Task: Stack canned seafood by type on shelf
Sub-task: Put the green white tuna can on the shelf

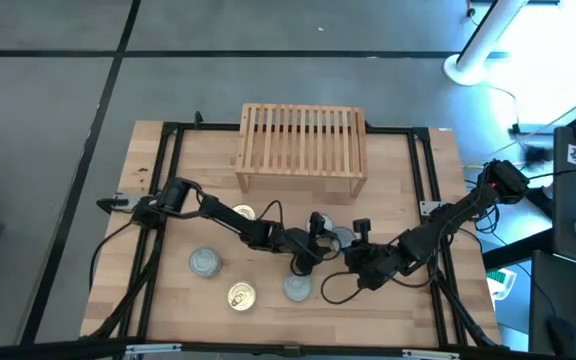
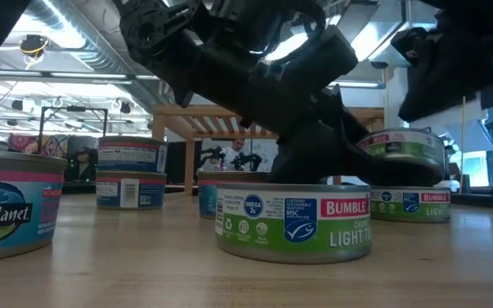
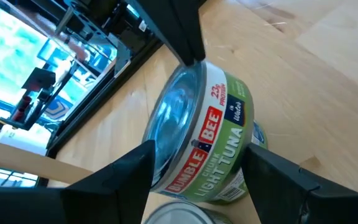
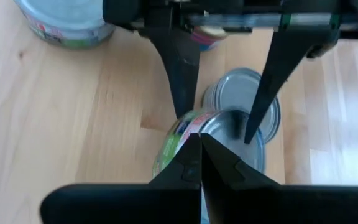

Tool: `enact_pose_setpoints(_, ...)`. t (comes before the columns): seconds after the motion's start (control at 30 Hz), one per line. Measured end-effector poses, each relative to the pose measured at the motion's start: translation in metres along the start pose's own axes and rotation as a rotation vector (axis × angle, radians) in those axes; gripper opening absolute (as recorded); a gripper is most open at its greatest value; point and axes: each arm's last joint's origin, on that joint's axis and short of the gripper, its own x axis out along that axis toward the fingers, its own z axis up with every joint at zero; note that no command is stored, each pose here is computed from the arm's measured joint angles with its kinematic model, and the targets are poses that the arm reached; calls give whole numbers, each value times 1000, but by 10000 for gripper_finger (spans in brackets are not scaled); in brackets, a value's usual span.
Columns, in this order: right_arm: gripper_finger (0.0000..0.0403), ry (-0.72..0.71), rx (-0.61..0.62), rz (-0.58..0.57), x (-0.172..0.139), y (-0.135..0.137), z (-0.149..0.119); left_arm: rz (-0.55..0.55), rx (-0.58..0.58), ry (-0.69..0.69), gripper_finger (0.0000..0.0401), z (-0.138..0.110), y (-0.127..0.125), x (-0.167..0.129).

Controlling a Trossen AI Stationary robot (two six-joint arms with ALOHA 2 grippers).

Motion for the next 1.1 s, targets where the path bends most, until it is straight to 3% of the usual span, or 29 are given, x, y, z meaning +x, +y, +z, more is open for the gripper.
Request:
enact_pose_setpoints(0.2, 1, -1, 1, 1, 0, 0, 0, -3, 11, -3, 222, 0, 0, 0)
enact_pose_setpoints(0.57, 1, -6, -2, 7, -1, 0, 3, -3, 33, -5, 142, 0, 0, 0)
enact_pose_setpoints(0.87, 1, 52, -41, -9, -28, -11, 26, -3, 33, -5, 142, 0, 0, 0)
enact_pose_setpoints(1.1, 1, 127, -94, -56, -39, -19, 26, 10, 22, -22, 141, 2, 1, 0)
